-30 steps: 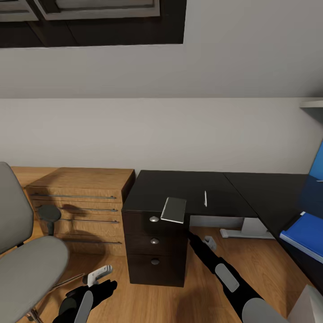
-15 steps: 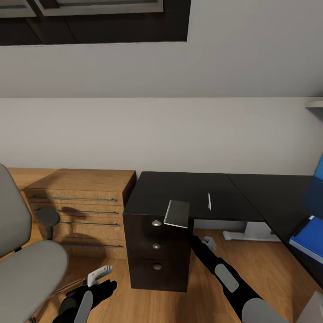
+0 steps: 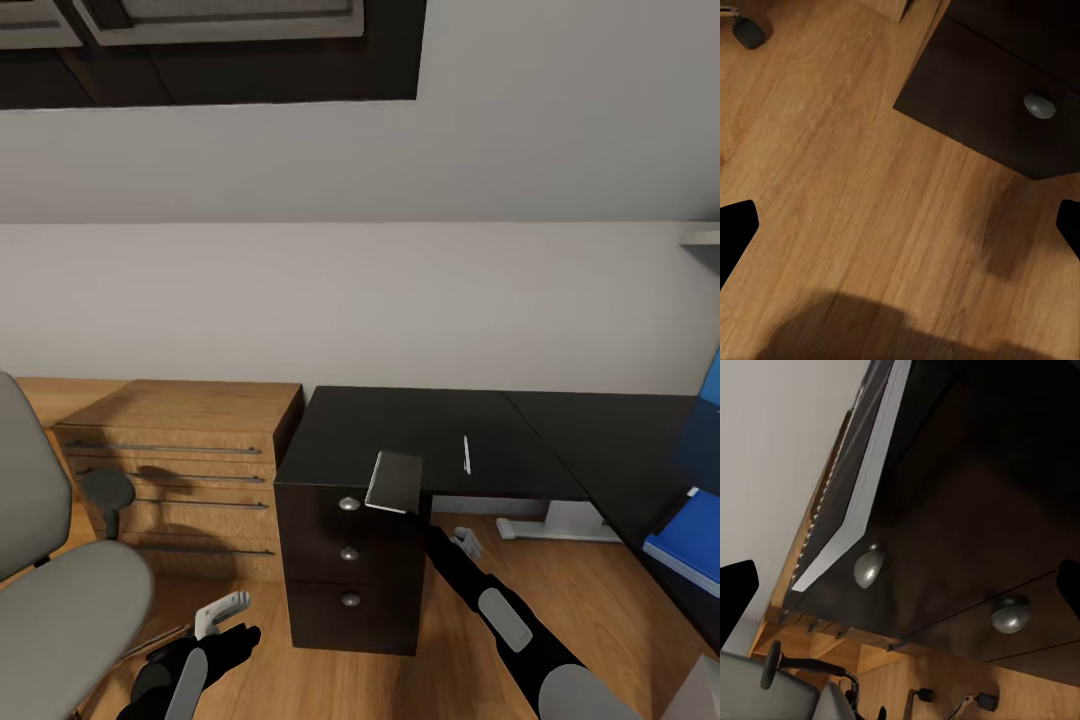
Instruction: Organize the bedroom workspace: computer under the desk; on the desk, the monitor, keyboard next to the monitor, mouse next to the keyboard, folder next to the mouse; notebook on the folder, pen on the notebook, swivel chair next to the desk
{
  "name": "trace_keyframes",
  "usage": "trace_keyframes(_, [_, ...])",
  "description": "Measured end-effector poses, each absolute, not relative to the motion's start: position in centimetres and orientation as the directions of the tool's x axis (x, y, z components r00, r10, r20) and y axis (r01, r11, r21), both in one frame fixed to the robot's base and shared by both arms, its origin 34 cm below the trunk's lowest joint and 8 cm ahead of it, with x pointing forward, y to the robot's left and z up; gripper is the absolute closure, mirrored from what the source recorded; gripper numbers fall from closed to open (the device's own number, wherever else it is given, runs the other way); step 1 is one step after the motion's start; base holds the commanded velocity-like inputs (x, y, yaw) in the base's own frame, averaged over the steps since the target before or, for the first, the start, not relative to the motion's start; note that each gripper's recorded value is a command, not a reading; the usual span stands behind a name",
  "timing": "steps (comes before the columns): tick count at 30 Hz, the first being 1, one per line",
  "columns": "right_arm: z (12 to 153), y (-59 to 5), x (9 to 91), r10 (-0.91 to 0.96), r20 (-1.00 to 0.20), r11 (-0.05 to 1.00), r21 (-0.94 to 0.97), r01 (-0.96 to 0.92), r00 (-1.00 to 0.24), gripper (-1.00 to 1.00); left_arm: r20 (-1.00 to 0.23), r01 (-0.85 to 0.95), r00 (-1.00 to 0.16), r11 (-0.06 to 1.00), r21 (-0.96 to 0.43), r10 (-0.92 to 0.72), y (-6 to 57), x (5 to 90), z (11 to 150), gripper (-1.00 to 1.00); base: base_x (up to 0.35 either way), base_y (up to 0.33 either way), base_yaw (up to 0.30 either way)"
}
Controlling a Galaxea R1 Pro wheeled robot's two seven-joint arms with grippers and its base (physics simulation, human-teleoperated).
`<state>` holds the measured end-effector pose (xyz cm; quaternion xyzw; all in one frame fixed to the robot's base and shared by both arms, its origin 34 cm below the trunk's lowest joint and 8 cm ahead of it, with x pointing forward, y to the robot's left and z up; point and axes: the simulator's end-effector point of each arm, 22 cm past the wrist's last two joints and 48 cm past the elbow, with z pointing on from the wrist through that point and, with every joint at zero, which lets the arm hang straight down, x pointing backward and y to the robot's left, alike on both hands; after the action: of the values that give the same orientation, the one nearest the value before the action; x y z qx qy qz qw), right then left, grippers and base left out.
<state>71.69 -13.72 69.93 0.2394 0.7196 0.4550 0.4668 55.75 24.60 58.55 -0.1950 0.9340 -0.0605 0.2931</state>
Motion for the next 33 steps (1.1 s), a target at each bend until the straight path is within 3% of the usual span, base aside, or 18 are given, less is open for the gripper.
trace_keyframes(33, [72.9, -13.7, 72.1, 0.769, -0.454, 0.471, 0.878, -0.082, -0.449, -1.00, -0.523, -0.328, -0.753, 0.916, -0.229, -0.401, 24.5, 56.1, 61.5, -1.00, 0.000, 0.000, 0.000])
